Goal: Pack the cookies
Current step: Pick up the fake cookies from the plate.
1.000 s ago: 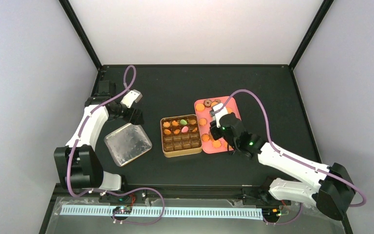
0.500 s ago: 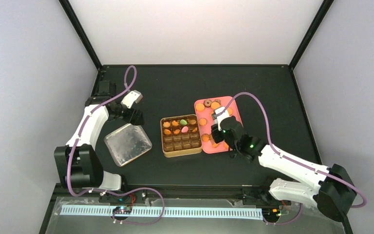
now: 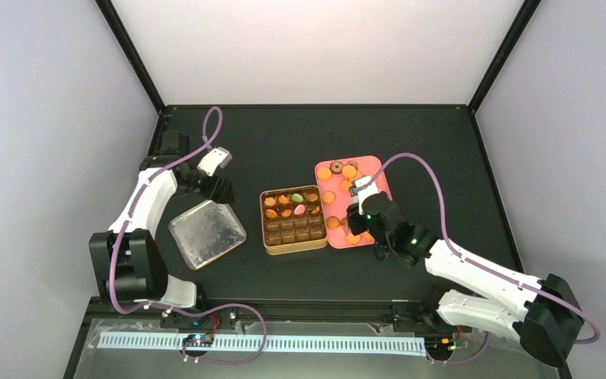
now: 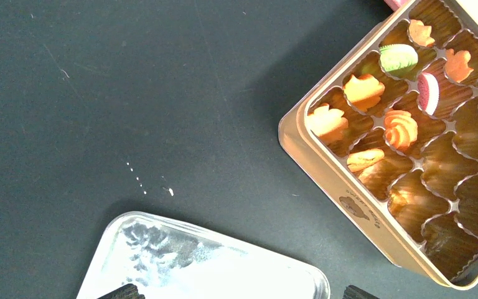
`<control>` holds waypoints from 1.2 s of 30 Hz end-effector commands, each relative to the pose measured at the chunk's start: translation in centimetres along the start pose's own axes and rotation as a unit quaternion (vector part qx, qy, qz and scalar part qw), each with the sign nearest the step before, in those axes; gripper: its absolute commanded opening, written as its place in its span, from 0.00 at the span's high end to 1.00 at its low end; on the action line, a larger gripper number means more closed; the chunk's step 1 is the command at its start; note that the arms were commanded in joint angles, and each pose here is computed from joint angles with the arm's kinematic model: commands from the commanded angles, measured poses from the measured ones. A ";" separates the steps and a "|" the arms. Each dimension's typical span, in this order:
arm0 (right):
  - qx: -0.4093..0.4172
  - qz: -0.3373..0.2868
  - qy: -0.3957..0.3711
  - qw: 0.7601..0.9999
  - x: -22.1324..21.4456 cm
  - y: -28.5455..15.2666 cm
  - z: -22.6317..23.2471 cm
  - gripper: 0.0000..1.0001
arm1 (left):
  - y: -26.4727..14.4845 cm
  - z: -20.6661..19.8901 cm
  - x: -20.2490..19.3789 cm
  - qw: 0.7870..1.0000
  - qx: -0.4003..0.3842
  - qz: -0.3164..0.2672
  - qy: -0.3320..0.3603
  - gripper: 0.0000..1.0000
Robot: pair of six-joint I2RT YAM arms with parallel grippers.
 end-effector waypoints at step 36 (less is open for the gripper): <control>0.163 -0.098 0.005 0.982 12.3 -4.4 8.6 0.75 | -0.3 -0.2 -0.2 1.000 -0.005 0.003 0.005 0.14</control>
Point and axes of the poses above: each gripper's point midway between its finger pads, its own y axis out along the fingers, its own z axis along the line the jaws close on, x = y × z, the point moved 4 cm from there along -y, back along the fingers, and after that the axes turned 9 degrees about y, right-handed, at the moved point
